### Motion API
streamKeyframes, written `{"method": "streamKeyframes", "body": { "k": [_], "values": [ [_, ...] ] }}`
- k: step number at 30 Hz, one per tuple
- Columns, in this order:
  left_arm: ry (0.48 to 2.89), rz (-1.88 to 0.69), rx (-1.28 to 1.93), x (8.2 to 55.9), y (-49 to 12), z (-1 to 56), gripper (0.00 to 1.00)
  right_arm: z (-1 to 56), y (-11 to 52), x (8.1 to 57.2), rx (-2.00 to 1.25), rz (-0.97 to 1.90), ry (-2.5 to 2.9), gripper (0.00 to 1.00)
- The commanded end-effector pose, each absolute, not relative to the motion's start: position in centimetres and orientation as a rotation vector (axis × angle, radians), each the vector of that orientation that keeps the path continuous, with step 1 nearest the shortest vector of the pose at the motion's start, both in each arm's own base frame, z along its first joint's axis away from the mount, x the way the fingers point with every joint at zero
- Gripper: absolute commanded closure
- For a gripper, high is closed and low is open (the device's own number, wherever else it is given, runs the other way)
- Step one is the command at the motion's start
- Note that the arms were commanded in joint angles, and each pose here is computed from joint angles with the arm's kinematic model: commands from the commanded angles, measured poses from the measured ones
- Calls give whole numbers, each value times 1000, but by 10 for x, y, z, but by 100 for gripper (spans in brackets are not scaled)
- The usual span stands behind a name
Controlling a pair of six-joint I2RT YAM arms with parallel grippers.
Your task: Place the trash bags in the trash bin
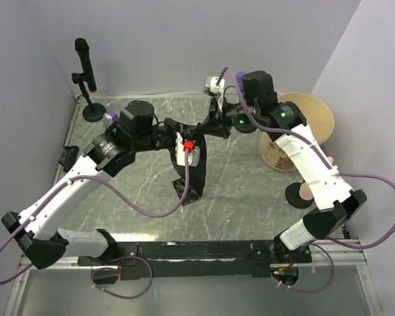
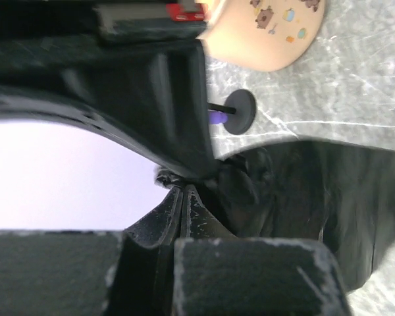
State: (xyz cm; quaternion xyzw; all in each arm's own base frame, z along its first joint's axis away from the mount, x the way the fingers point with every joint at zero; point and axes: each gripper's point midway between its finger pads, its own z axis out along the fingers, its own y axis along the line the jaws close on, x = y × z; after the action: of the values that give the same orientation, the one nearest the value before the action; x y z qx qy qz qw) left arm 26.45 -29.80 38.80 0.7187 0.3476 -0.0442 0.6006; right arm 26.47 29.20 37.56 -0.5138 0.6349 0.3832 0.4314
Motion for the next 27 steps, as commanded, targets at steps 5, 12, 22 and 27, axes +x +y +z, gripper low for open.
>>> {"method": "streamKeyframes", "body": {
  "k": [5,12,22,27],
  "values": [
    [799,-16,1723,292,-308,379,99,440,298,207,-1400,1101,1267,100],
    [536,-78,1554,241,-315,448,99,371,284,295,-1218,772,1642,100],
    [731,-115,1703,258,-307,384,99,454,288,265,-1194,883,1366,100],
    [622,-100,1566,242,-316,441,99,385,280,285,-1253,779,1596,100]
  ]
}}
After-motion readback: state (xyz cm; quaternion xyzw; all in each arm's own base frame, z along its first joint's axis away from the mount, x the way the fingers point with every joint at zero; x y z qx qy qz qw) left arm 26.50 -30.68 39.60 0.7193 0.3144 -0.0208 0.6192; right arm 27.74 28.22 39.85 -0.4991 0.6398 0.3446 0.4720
